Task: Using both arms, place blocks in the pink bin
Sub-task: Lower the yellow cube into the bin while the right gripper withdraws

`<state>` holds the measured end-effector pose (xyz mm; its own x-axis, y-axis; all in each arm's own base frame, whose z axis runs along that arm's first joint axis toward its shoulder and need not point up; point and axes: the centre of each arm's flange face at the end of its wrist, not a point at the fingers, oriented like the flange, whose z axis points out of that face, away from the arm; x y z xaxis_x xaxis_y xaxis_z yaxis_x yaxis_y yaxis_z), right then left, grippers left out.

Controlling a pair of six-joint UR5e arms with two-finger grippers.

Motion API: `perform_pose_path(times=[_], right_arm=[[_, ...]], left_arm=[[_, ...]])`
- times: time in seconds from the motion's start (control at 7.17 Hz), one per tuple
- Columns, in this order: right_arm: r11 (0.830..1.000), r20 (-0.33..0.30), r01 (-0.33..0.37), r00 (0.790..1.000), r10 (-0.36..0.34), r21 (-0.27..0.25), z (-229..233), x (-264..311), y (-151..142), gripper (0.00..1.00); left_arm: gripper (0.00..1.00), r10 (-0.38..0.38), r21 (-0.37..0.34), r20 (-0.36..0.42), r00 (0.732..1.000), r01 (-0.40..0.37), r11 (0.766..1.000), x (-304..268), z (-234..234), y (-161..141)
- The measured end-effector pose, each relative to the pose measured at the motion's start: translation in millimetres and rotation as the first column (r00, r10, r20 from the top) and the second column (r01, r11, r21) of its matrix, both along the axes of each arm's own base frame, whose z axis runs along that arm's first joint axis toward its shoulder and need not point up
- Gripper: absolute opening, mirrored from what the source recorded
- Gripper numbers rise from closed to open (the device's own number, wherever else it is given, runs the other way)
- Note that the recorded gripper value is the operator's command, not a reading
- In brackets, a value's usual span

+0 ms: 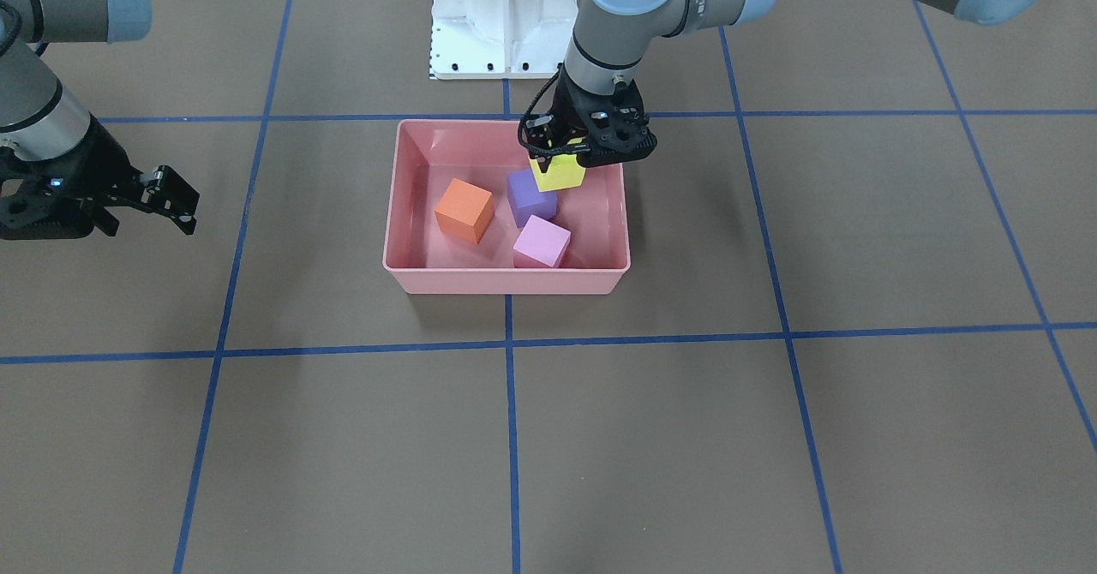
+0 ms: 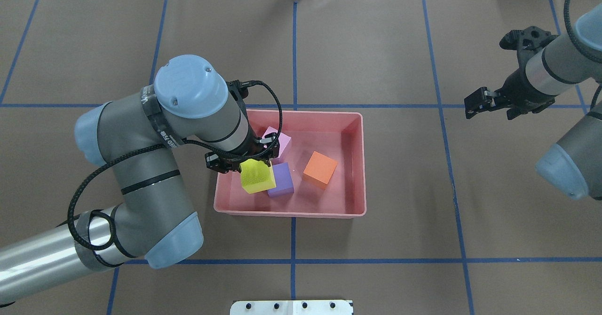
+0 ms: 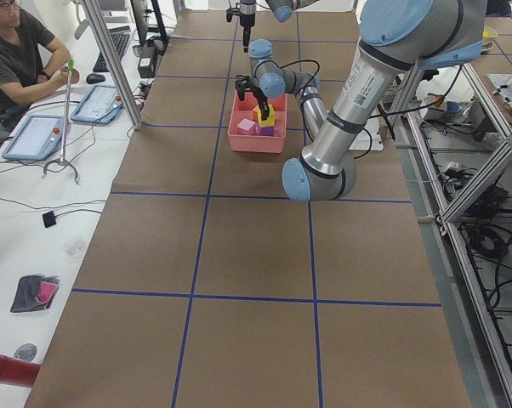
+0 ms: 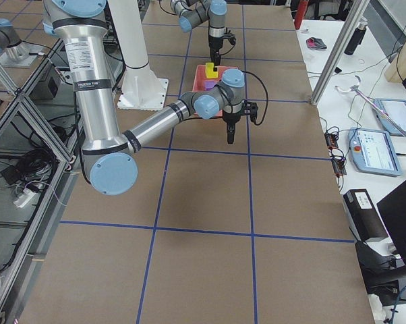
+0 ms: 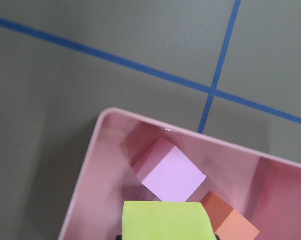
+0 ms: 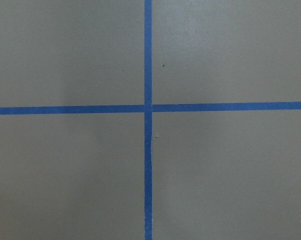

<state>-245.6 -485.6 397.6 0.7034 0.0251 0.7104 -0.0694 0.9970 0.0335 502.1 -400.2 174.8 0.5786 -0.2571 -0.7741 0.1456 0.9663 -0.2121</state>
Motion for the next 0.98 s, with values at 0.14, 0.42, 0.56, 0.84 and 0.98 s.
perform_pose_path(times=[0.14,0.42,0.56,0.84,0.98], right_arm=[[1.0,-0.002,0.0,1.0,0.0,-0.001,1,0,0,1.0],[1.0,-0.004,-0.001,1.0,0.001,-0.003,2,0,0,1.0],[1.0,-0.005,-0.002,1.0,0.002,-0.004,3,0,0,1.0],[1.0,-0.007,-0.003,1.0,0.003,-0.007,5,1,0,1.0],[1.0,-0.006,-0.002,1.0,0.002,-0.007,5,1,1,1.0]], left_arm=[[0.0,0.008,-0.005,0.023,1.0,-0.008,1.0,1,17,9],[0.0,0.02,-0.013,0.047,0.999,-0.02,1.0,5,33,15],[0.54,0.024,-0.017,0.053,0.998,-0.023,1.0,11,35,15],[1.0,0.027,-0.022,0.059,0.998,-0.026,0.999,21,35,11],[1.0,0.028,-0.016,0.05,0.998,-0.027,0.999,21,30,11]])
